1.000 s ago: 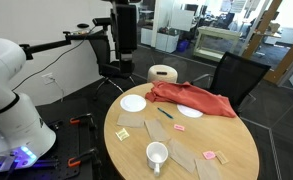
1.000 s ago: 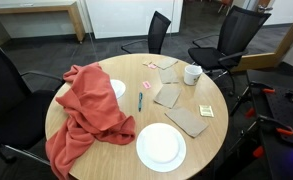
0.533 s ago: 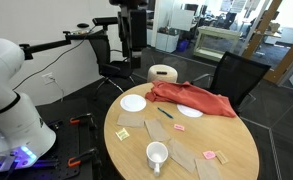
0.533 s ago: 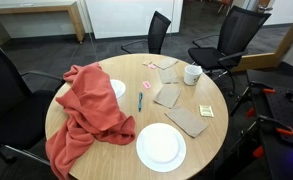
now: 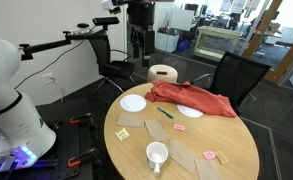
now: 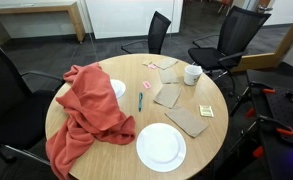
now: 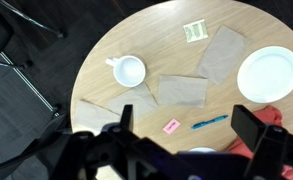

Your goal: Put the green pen in the white mug

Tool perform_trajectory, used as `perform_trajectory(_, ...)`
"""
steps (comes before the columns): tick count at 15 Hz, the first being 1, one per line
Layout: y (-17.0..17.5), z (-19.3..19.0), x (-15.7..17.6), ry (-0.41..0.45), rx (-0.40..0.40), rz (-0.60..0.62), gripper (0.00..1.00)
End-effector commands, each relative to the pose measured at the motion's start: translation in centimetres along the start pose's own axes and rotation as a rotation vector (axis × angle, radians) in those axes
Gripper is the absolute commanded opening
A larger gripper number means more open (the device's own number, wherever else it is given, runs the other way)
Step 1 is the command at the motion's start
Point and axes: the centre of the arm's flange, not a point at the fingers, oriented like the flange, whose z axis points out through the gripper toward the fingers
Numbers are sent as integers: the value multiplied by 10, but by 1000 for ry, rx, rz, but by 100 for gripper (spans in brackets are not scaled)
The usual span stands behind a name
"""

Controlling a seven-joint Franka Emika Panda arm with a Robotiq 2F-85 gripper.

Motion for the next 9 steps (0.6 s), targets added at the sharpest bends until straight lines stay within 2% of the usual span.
perform_trajectory(1,-35,21,30,-11,56,68,100)
perform_trajectory(5,-71,54,52,-37,145,193,100)
perform_trajectory(9,-101,87,76,-17,196,332,100)
